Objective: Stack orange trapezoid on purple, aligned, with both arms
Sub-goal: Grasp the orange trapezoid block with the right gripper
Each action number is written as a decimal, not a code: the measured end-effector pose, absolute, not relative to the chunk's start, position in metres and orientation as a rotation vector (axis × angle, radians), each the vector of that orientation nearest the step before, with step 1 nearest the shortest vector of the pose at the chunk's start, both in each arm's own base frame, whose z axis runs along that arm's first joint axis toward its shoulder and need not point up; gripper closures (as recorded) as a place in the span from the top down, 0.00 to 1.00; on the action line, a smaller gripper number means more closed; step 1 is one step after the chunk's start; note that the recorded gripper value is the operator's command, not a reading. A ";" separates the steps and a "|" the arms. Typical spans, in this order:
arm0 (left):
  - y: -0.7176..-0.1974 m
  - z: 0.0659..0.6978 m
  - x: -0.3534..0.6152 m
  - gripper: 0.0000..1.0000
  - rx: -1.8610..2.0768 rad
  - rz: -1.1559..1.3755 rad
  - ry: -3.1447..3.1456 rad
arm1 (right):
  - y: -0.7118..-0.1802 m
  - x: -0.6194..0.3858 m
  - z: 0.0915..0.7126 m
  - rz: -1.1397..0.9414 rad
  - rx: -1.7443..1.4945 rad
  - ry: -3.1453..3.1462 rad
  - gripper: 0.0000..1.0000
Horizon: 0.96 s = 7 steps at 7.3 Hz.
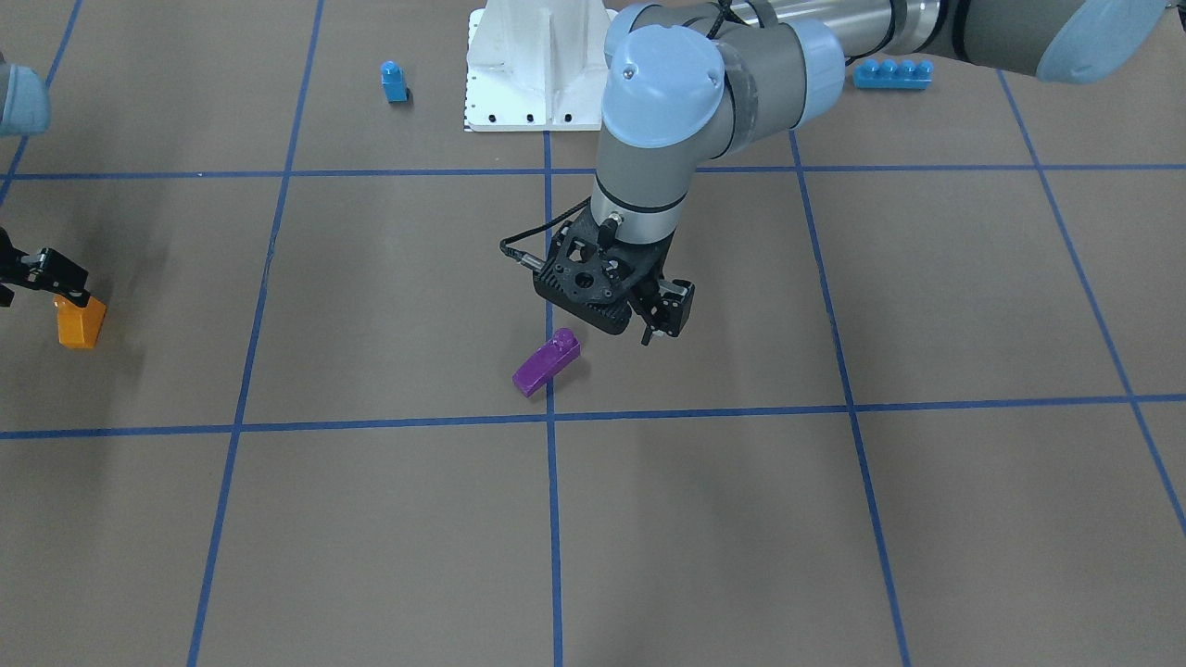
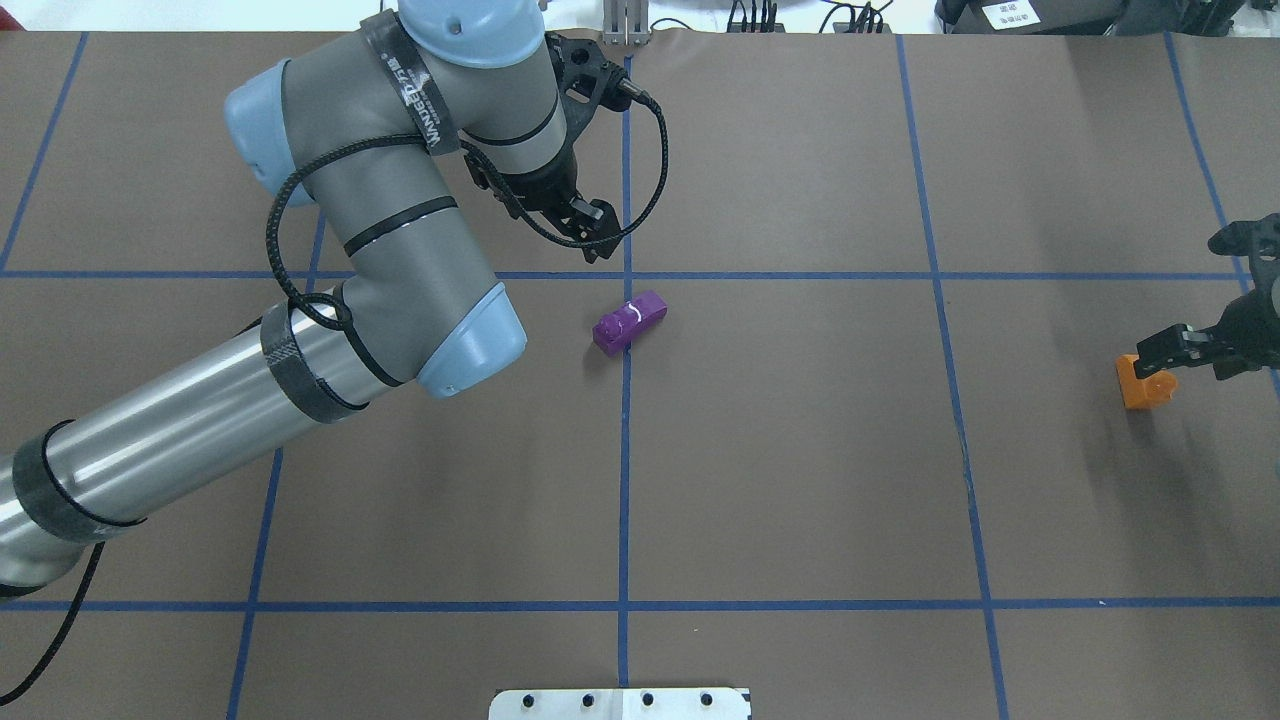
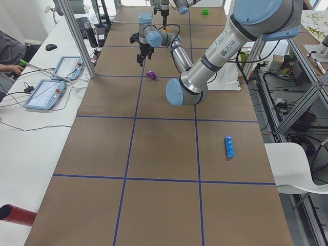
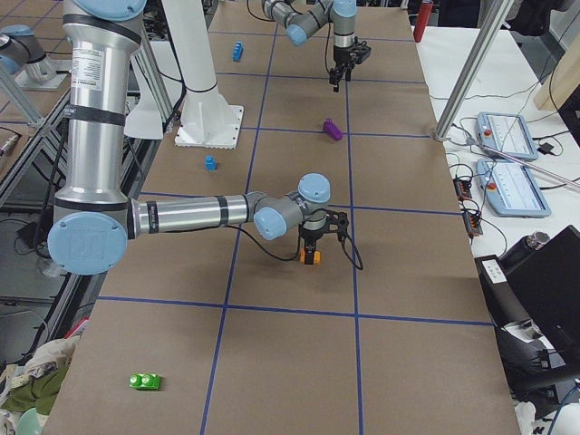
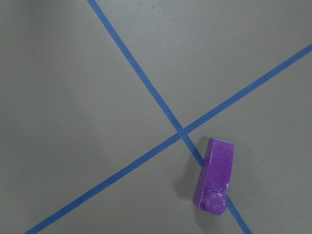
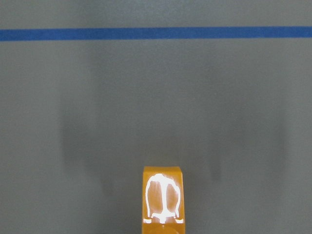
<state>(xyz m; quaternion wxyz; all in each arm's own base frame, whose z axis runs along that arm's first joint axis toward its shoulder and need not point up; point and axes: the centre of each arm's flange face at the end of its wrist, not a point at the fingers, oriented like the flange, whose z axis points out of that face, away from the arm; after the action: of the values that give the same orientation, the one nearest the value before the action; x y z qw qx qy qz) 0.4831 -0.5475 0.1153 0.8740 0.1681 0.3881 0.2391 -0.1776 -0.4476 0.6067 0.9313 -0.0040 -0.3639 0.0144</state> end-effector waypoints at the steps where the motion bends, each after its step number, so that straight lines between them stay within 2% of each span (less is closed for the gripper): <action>1: -0.548 0.117 0.483 1.00 0.349 0.499 0.809 | -0.453 -0.187 0.608 0.020 -0.012 -0.742 1.00; 2: -0.548 0.120 0.483 1.00 0.346 0.498 0.807 | -0.457 -0.193 0.611 0.015 -0.017 -0.740 0.98; 3: -0.548 0.123 0.483 1.00 0.345 0.497 0.805 | -0.459 -0.198 0.614 0.011 -0.025 -0.736 0.90; 5: -0.548 0.124 0.483 1.00 0.343 0.497 0.804 | -0.458 -0.204 0.618 0.004 -0.035 -0.733 0.87; 6: -0.548 0.125 0.483 1.00 0.342 0.497 0.804 | -0.458 -0.205 0.618 0.001 -0.039 -0.734 0.66; 7: -0.548 0.125 0.483 1.00 0.342 0.497 0.803 | -0.457 -0.206 0.618 -0.001 -0.043 -0.736 0.54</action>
<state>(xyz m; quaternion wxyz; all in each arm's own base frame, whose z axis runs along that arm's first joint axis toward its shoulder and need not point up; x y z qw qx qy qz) 0.4828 -0.5478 0.1250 0.8766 0.1637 0.3849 0.2380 -0.2058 -0.4568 0.6182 0.9327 -0.0209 -0.3599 -0.0005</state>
